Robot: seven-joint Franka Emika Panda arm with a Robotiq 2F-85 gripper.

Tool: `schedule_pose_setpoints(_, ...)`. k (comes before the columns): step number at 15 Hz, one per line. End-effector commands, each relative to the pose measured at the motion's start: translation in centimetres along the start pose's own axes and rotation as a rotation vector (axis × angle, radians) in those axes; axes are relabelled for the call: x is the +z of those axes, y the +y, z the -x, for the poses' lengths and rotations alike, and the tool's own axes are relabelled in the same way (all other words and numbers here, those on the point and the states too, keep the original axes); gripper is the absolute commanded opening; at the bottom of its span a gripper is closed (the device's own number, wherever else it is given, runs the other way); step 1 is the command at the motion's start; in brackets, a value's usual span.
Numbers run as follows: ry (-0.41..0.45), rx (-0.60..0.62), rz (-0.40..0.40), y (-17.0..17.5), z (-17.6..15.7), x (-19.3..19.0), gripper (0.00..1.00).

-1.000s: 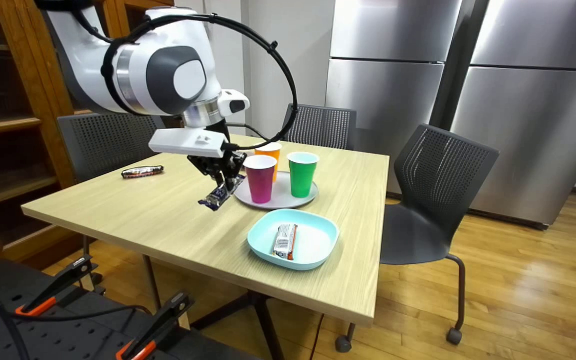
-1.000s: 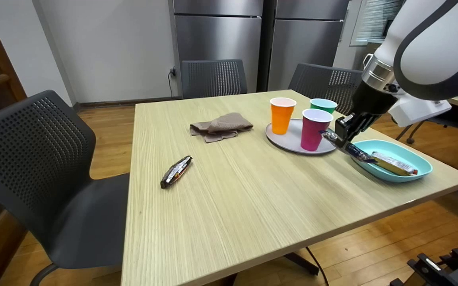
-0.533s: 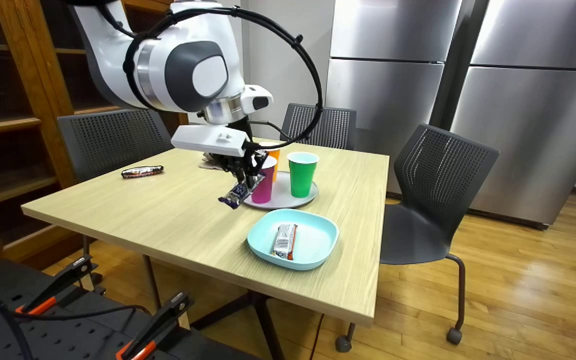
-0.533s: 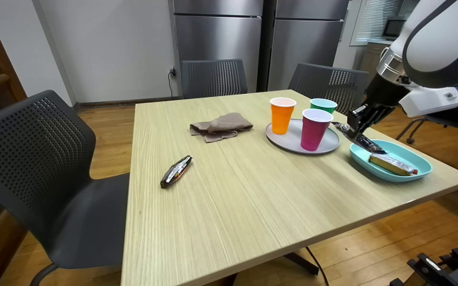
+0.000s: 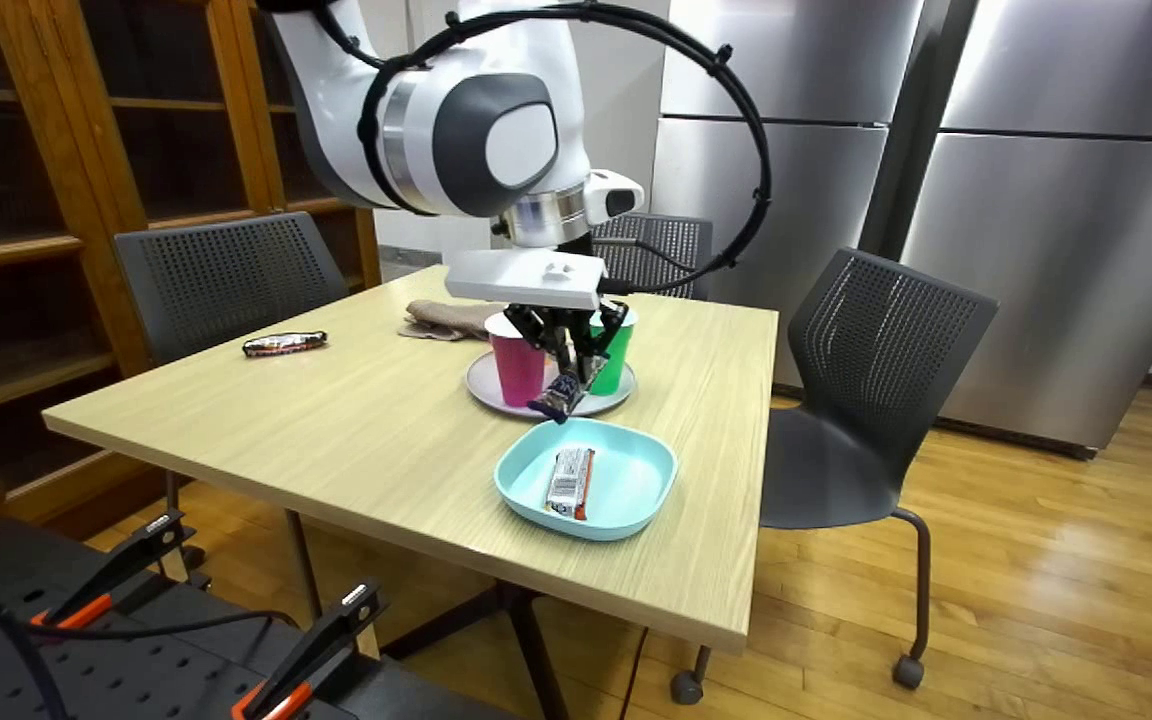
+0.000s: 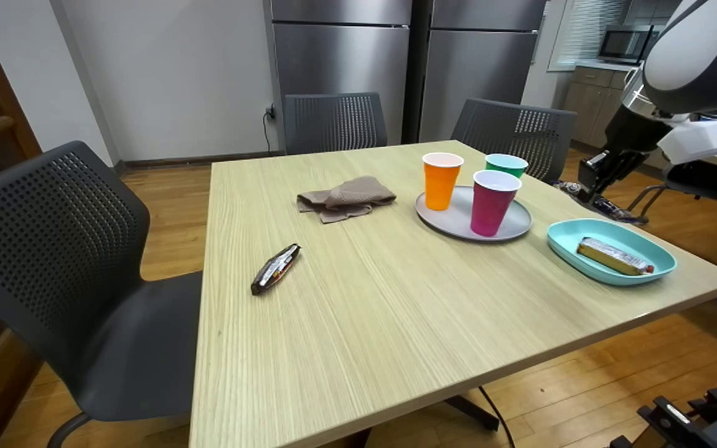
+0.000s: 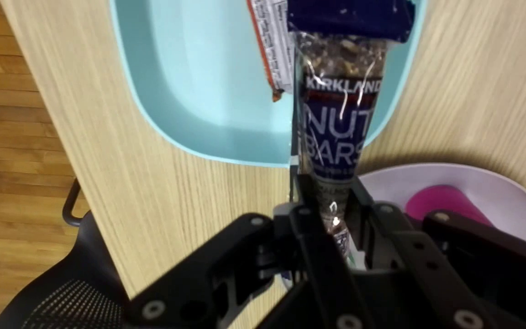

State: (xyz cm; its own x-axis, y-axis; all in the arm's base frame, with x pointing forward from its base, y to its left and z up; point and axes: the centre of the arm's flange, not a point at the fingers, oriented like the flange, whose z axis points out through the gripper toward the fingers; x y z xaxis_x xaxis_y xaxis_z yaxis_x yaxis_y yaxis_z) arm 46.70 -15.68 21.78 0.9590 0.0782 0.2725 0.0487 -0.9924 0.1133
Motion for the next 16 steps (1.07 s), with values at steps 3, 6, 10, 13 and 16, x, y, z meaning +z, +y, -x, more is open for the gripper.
schedule_pose_setpoints(3, -0.019, -0.064, 0.01, 5.4, -0.9, 1.9, 0.05)
schedule_pose_setpoints(6, -0.026, -0.088, 0.013, 6.7, -0.4, 3.5, 0.05)
schedule_pose_setpoints(10, -0.042, -0.103, 0.027, 7.5, 0.6, 5.6, 0.05)
schedule_pose_setpoints(13, -0.064, -0.095, 0.032, 8.0, 1.6, 6.7, 0.05)
schedule_pose_setpoints(16, -0.068, -0.099, 0.029, 8.1, 2.2, 6.5, 0.3)
